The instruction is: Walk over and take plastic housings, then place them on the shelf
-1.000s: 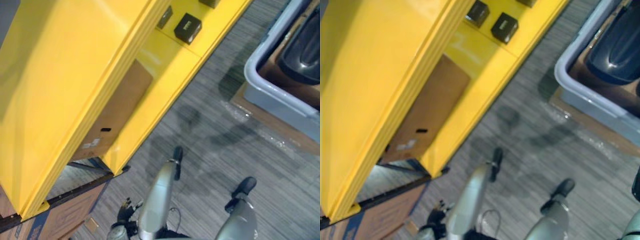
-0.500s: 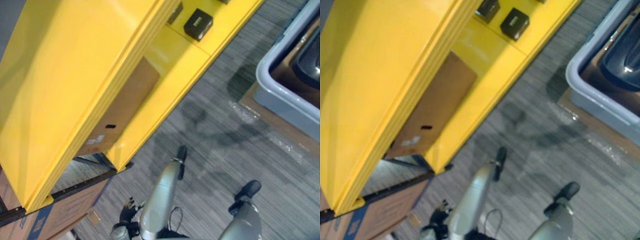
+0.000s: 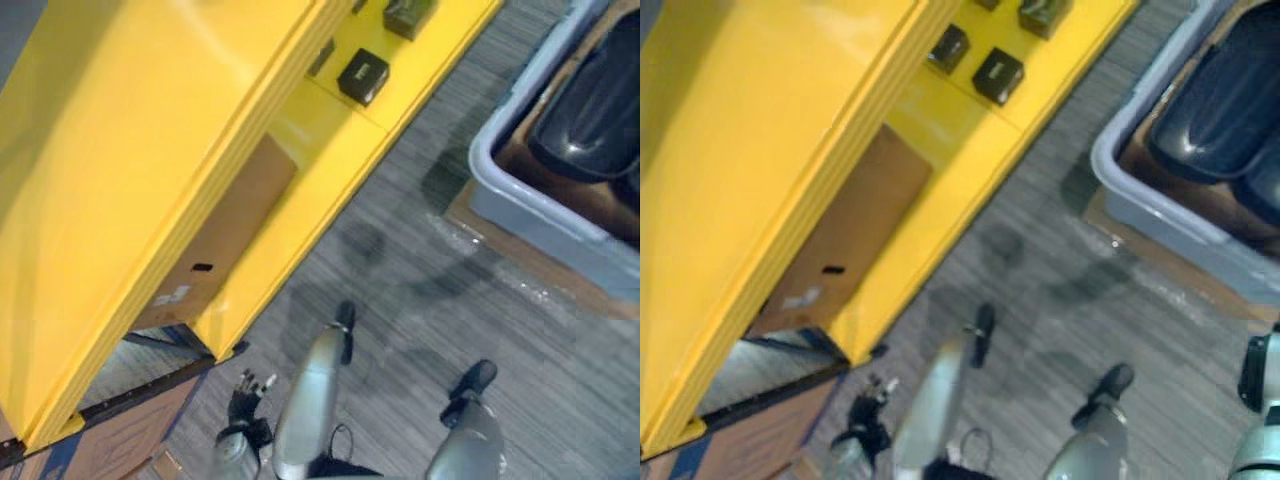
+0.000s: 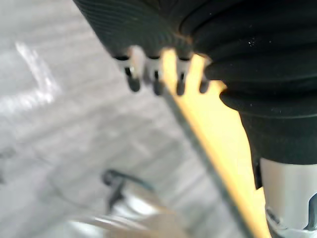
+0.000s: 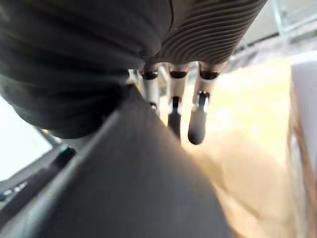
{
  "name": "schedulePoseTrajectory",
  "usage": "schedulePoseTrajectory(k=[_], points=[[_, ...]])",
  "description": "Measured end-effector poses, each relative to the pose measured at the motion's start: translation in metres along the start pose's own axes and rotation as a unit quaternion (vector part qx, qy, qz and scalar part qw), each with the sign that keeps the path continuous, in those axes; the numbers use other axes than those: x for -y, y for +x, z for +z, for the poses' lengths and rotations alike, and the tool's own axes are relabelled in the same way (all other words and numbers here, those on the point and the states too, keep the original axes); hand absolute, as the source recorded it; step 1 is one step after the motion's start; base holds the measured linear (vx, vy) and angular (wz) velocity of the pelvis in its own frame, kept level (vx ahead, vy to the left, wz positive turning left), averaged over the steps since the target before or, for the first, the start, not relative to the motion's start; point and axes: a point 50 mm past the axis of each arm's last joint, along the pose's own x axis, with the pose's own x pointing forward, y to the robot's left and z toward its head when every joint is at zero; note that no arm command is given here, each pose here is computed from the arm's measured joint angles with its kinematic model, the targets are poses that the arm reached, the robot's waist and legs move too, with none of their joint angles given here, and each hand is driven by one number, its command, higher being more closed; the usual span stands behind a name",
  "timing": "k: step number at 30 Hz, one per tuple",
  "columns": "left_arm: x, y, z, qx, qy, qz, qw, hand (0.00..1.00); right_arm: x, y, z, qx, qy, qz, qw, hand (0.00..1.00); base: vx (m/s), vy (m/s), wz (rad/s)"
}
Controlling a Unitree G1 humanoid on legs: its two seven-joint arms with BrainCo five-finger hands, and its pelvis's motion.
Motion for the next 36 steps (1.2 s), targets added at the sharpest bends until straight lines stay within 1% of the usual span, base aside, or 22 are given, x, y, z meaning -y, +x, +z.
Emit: schedulePoseTrajectory(k=[1,3,6,9,12,14,15,18,20,22,24,25,26,27,28,30,32,33,36], points=[[0.000,0.000,0.002,0.005,-0.003,0.000,1.000,0.00,-0.001,-0.001,0.001,0.003,0.001,0.001,1.000,1.00,0.02,-0.050,-0.02],[-0.002,0.004,0.022,0.041,-0.037,0.004,0.998,0.00,-0.008,-0.008,0.008,0.030,0.014,0.008,0.999,1.00,0.03,-0.057,-0.07],[-0.002,0.004,0.043,0.082,-0.058,0.005,0.995,0.00,-0.018,-0.018,0.009,0.036,0.042,0.012,0.998,1.00,0.05,-0.043,-0.02],[-0.008,-0.002,0.063,0.127,-0.077,0.013,0.989,0.00,-0.035,-0.032,0.003,0.038,0.056,0.036,0.997,1.00,0.04,-0.041,0.01],[-0.009,-0.006,0.076,0.155,-0.089,0.014,0.984,0.00,-0.038,-0.038,-0.007,0.033,0.054,0.035,0.997,1.00,0.01,-0.054,0.07],[-0.004,-0.013,0.088,0.182,-0.099,0.007,0.978,0.00,-0.042,-0.044,-0.016,0.019,0.063,0.034,0.997,1.00,-0.01,-0.052,0.04],[0.002,-0.019,0.102,0.211,-0.105,-0.007,0.972,0.00,-0.044,-0.049,-0.018,0.018,0.071,0.028,0.997,1.00,-0.02,-0.033,-0.01],[0.012,-0.033,0.132,0.276,-0.112,-0.032,0.954,0.00,-0.047,-0.060,-0.018,0.043,0.075,0.022,0.996,1.00,-0.02,-0.017,-0.01],[0.022,-0.044,0.157,0.332,-0.083,-0.050,0.938,0.00,-0.046,-0.072,-0.013,0.081,0.079,0.017,0.993,1.00,-0.01,-0.047,-0.01],[0.031,-0.052,0.171,0.360,-0.056,-0.073,0.928,0.00,-0.047,-0.086,-0.010,0.118,0.078,0.020,0.990,1.00,-0.02,-0.040,-0.01],[0.050,-0.060,0.187,0.388,-0.005,-0.120,0.914,0.00,-0.046,-0.103,-0.014,0.166,0.057,0.016,0.984,1.00,0.03,-0.022,-0.05],[0.056,-0.061,0.191,0.394,0.007,-0.133,0.909,0.00,-0.047,-0.106,-0.014,0.175,0.054,0.016,0.983,1.00,0.04,-0.016,-0.04],[0.067,-0.062,0.198,0.403,0.033,-0.157,0.901,0.00,-0.048,-0.111,-0.012,0.192,0.048,0.015,0.980,1.00,0.01,-0.003,-0.10],[0.075,-0.062,0.202,0.400,0.054,-0.181,0.897,0.00,-0.053,-0.118,-0.013,0.208,0.035,0.021,0.977,1.00,0.00,0.000,-0.14],[0.079,-0.061,0.203,0.397,0.064,-0.190,0.896,0.00,-0.055,-0.121,-0.014,0.217,0.027,0.026,0.975,1.00,0.00,0.005,-0.28],[0.097,-0.059,0.209,0.389,0.108,-0.227,0.886,0.00,-0.059,-0.136,-0.013,0.269,0.016,0.045,0.962,1.00,0.00,0.018,-0.33],[0.109,-0.058,0.213,0.379,0.134,-0.254,0.880,0.00,-0.062,-0.148,-0.011,0.307,0.018,0.070,0.949,1.00,-0.02,0.031,-0.21],[0.116,-0.055,0.214,0.368,0.145,-0.266,0.879,0.00,-0.064,-0.155,-0.011,0.330,0.013,0.083,0.940,1.00,-0.02,0.027,-0.26],[0.124,-0.044,0.209,0.326,0.161,-0.281,0.888,0.00,-0.068,-0.170,-0.007,0.386,0.011,0.111,0.916,1.00,-0.01,0.003,-0.19]])
